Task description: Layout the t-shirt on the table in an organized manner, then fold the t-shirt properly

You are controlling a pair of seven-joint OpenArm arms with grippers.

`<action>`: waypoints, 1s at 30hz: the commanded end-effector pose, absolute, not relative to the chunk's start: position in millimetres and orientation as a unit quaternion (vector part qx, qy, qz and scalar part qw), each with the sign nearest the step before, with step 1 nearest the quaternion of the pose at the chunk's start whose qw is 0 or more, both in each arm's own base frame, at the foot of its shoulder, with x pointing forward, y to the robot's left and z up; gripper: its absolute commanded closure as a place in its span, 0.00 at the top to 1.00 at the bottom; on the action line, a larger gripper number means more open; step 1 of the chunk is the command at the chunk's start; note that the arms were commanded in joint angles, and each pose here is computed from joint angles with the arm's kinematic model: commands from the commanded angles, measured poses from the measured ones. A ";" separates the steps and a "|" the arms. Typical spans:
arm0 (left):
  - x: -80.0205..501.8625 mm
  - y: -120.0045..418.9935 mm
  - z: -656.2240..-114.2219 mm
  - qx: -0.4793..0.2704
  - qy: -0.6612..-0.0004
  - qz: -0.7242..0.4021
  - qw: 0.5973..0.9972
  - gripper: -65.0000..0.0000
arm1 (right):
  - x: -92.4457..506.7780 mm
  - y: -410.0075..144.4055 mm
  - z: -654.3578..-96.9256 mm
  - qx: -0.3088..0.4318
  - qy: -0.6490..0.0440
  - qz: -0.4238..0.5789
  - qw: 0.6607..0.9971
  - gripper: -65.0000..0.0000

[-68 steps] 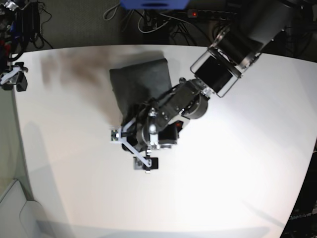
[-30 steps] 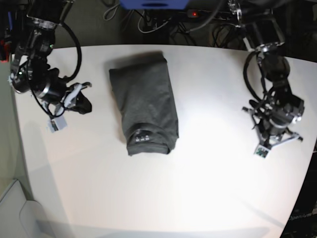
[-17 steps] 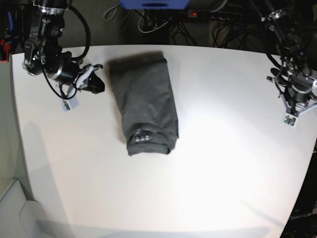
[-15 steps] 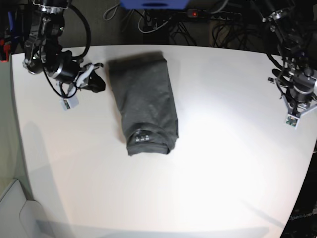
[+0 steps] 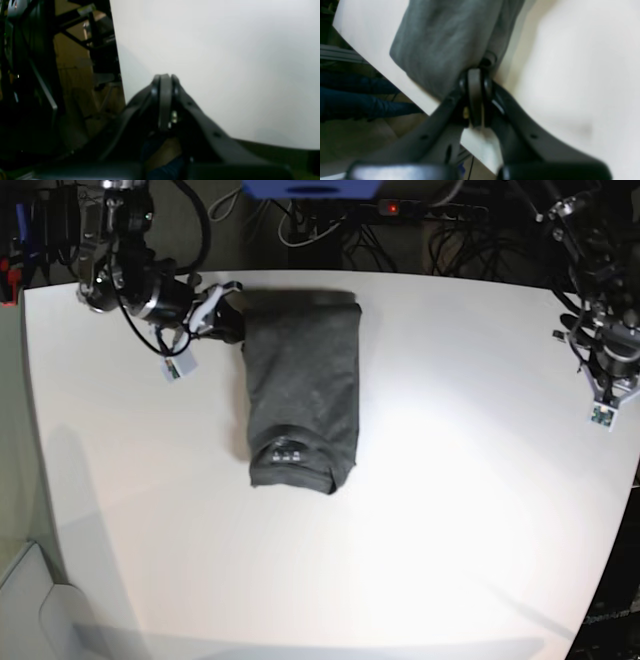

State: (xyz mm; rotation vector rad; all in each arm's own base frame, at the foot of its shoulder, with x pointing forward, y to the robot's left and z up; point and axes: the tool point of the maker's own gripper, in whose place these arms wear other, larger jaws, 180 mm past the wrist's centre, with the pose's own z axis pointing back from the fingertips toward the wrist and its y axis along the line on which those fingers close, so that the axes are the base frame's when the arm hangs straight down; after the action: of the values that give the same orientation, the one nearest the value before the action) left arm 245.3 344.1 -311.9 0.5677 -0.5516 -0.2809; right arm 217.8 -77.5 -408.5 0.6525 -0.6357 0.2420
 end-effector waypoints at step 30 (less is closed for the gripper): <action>57.0 184.2 -470.9 0.018 -0.102 -0.189 0.977 0.00 | 35.9 -154.6 -427.7 0.247 -0.275 -0.018 0.929 0.00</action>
State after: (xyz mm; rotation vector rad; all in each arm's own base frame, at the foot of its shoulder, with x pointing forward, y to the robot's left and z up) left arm 60.6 178.7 -473.9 0.0172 -0.2174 -0.3773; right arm 32.4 -151.5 -434.5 0.5085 -0.5361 -0.0433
